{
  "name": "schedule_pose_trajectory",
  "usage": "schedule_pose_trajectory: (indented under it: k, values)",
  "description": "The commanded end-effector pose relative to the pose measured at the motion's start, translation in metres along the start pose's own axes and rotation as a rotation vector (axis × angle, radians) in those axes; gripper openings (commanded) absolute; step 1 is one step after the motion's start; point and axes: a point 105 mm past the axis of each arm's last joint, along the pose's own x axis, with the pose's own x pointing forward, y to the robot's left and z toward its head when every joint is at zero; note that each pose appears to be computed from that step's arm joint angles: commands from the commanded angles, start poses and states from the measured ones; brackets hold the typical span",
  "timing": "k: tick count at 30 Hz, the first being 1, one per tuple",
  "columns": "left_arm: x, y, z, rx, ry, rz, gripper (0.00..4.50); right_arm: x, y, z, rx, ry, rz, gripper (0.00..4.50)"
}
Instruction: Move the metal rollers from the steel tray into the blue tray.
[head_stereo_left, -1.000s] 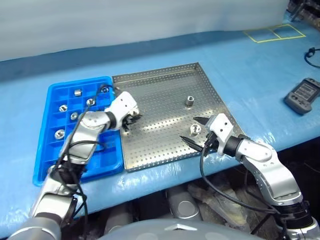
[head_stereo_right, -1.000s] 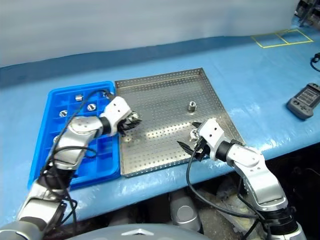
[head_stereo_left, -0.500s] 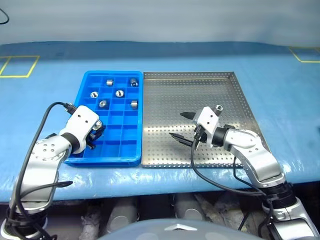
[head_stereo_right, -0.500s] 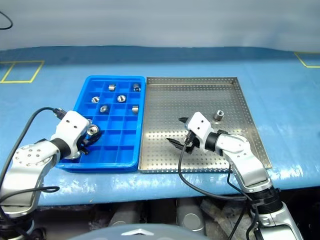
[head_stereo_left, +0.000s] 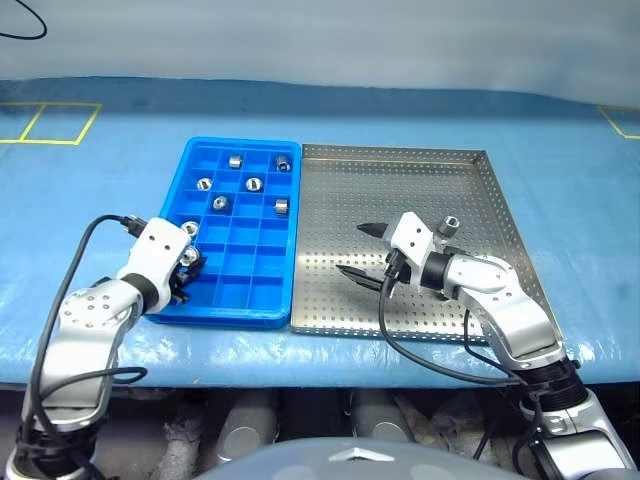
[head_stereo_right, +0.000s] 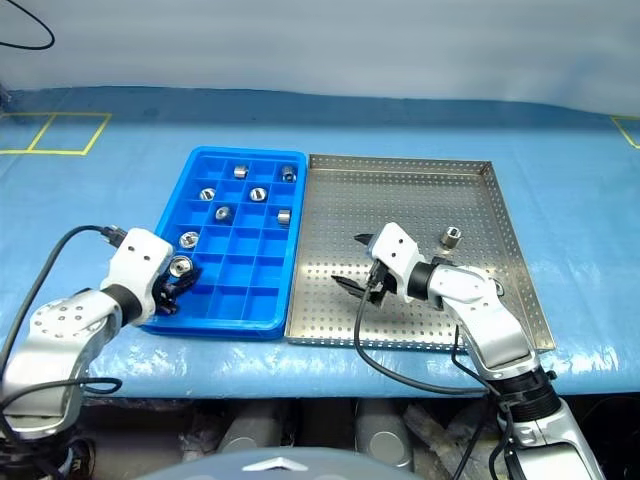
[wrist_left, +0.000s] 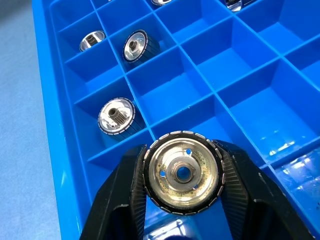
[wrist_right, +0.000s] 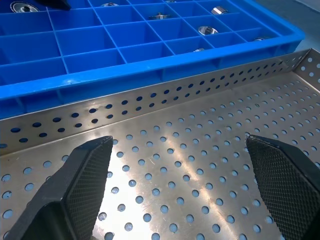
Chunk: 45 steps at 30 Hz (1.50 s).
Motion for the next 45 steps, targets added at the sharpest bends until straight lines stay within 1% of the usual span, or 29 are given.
schedule_pose_trajectory:
  k: [1, 12, 14, 15, 20, 22, 24, 27, 29, 30, 33, 40, 42, 45]
  values:
    - [0.004, 0.002, 0.01, 0.025, -0.038, 0.007, 1.7, -0.003, -0.002, 0.012, -0.033, -0.04, -0.016, 4.5]
    - [0.014, 0.001, 0.01, 0.027, -0.037, -0.01, 1.7, -0.004, -0.001, 0.012, -0.032, -0.044, -0.021, 4.5]
    - [0.016, 0.0, 0.01, 0.033, -0.041, -0.018, 2.45, -0.004, -0.001, 0.012, -0.033, -0.044, -0.021, 4.5]
    - [0.016, 0.0, 0.011, 0.036, -0.043, -0.011, 2.73, -0.004, -0.001, 0.012, -0.033, -0.045, -0.02, 4.5]
    - [0.017, 0.006, 0.017, 0.014, -0.071, 0.028, 4.37, -0.004, -0.001, 0.012, -0.035, -0.047, -0.027, 4.5]
    - [0.017, 0.006, 0.025, 0.016, -0.115, 0.031, 4.37, -0.005, -0.004, 0.012, -0.031, -0.05, -0.052, 4.5]
    - [0.014, -0.003, 0.042, 0.012, -0.209, -0.016, 4.37, -0.008, -0.012, 0.011, -0.02, -0.046, -0.12, 4.5]
    - [0.006, -0.027, 0.071, 0.002, -0.383, -0.15, 4.37, -0.014, -0.034, 0.007, 0.012, -0.028, -0.28, 4.5]
    - [-0.002, -0.05, 0.09, -0.008, -0.508, -0.298, 4.37, -0.021, -0.05, 0.001, 0.046, 0.007, -0.388, 4.5]
    - [-0.005, -0.059, 0.095, -0.006, -0.544, -0.359, 4.37, -0.024, -0.055, -0.001, 0.064, 0.023, -0.425, 4.5]
    - [-0.005, -0.08, 0.1, 0.034, -0.57, -0.493, 4.37, -0.038, -0.068, -0.008, 0.092, 0.074, -0.531, 4.5]
    - [0.008, -0.105, 0.116, 0.077, -0.614, -0.643, 4.37, -0.07, -0.086, -0.016, 0.116, 0.14, -0.703, 4.5]
    - [0.011, -0.114, 0.119, 0.101, -0.615, -0.685, 4.37, -0.075, -0.085, -0.019, 0.128, 0.163, -0.715, 4.5]
    - [0.014, -0.125, 0.123, 0.119, -0.626, -0.732, 4.37, -0.078, -0.07, -0.022, 0.152, 0.187, -0.66, 4.5]
